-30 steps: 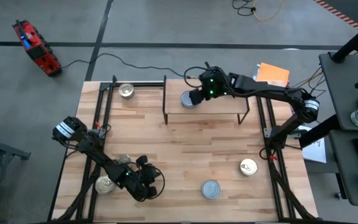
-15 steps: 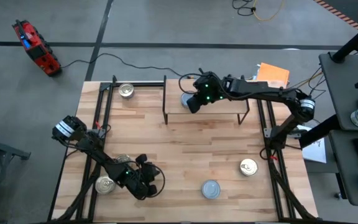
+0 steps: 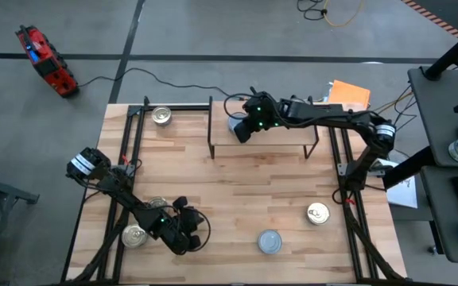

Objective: Stack canned seafood by type on shelf
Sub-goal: Put the green tuna can on the shelf

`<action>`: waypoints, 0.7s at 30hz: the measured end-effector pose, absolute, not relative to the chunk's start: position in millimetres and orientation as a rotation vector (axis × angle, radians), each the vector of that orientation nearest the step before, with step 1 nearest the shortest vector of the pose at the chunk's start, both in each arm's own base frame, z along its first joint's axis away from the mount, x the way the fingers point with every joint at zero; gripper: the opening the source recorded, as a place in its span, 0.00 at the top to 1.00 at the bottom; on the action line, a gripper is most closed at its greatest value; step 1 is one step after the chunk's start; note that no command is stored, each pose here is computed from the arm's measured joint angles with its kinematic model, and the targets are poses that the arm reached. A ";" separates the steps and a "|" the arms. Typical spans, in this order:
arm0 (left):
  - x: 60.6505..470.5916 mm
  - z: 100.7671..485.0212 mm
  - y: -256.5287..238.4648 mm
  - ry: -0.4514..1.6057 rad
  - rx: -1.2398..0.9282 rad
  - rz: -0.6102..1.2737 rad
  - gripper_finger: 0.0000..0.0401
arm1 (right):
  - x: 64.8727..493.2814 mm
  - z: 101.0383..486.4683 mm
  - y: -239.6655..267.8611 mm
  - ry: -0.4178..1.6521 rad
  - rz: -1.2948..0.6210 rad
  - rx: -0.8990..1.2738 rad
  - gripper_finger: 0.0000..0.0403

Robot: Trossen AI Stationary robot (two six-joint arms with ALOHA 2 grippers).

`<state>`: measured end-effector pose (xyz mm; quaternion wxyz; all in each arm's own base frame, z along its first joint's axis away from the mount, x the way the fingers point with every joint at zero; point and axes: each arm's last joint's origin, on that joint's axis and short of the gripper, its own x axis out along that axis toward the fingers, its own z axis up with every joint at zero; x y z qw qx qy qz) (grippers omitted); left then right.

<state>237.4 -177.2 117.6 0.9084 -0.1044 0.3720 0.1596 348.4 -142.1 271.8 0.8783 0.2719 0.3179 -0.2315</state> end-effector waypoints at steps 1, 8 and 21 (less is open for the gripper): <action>237.3 117.6 -177.1 0.768 -0.217 0.331 1.00 | 349.3 270.9 -143.0 0.659 -0.493 0.560 0.98; 236.6 117.6 -176.6 0.772 -0.220 0.336 1.00 | 349.4 270.1 -153.4 0.625 -0.546 0.511 0.98; 236.5 117.5 -176.1 0.775 -0.222 0.340 1.00 | 340.3 271.3 -177.3 0.582 -0.612 0.511 0.98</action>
